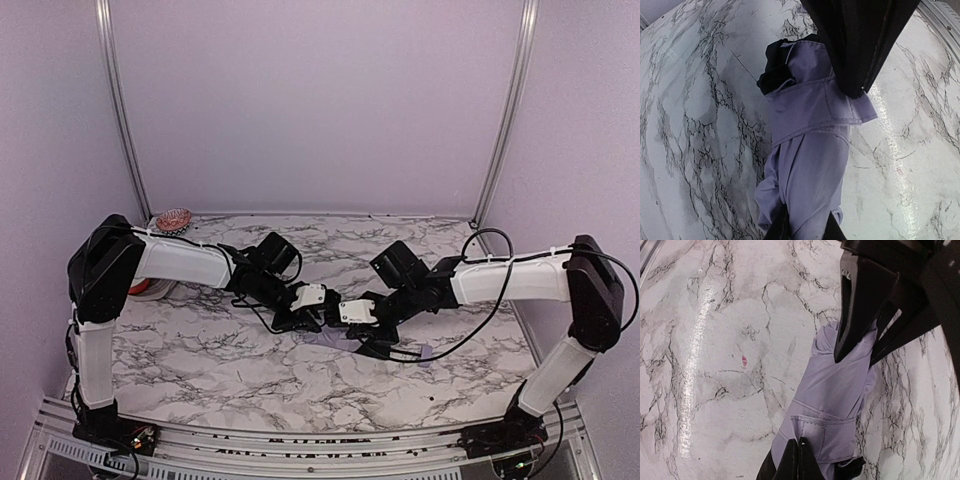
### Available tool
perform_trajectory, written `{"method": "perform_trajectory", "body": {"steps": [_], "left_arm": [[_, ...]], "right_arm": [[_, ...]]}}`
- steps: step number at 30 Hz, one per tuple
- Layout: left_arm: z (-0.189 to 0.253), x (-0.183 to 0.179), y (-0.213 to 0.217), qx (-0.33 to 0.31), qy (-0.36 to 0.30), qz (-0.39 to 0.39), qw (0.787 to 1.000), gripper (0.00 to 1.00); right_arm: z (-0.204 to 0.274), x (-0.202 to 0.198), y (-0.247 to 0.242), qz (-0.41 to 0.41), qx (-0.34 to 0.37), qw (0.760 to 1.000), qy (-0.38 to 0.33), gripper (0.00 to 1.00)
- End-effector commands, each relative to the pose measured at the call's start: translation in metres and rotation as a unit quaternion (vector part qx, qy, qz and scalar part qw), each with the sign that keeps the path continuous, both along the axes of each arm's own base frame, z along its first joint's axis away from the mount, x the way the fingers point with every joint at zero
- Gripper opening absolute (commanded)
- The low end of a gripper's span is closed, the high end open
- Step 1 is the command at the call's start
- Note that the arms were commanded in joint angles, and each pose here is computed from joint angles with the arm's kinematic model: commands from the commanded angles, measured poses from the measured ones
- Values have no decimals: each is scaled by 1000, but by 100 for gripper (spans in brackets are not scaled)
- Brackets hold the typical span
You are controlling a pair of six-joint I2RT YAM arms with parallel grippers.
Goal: Put away the umbrella
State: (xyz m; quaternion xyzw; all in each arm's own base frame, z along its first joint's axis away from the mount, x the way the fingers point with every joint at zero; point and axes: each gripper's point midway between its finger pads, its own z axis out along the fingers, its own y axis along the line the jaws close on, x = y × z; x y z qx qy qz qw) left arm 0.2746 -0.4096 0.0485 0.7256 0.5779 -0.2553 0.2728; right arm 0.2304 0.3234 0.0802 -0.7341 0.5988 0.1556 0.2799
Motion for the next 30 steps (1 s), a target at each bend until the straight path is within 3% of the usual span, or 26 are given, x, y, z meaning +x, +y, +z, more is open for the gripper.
{"method": "perform_trajectory", "body": {"steps": [1, 8, 20, 22, 25, 27, 30], "left_arm": [[-67, -29, 52, 129, 78, 21, 988, 6], [-66, -28, 51, 128, 77, 22, 988, 6], [-67, -27, 53, 133, 76, 26, 988, 7], [-67, -27, 53, 133, 76, 26, 988, 6], [-68, -27, 53, 133, 75, 26, 988, 7], [-67, -26, 53, 133, 74, 27, 988, 7], [-66, -26, 53, 133, 73, 27, 988, 8]], "right_arm": [[-10, 4, -6, -10, -40, 999, -20, 2], [-11, 2, 0, -8, -22, 1000, -18, 7], [-19, -10, 10, -2, -27, 1000, -6, 7], [-11, -13, 11, 3, -18, 1000, -4, 10], [15, -29, 18, 37, 21, 999, 2, 26], [43, -42, 24, 65, 71, 995, 5, 36], [93, -47, 26, 64, 166, 984, -8, 43]]}}
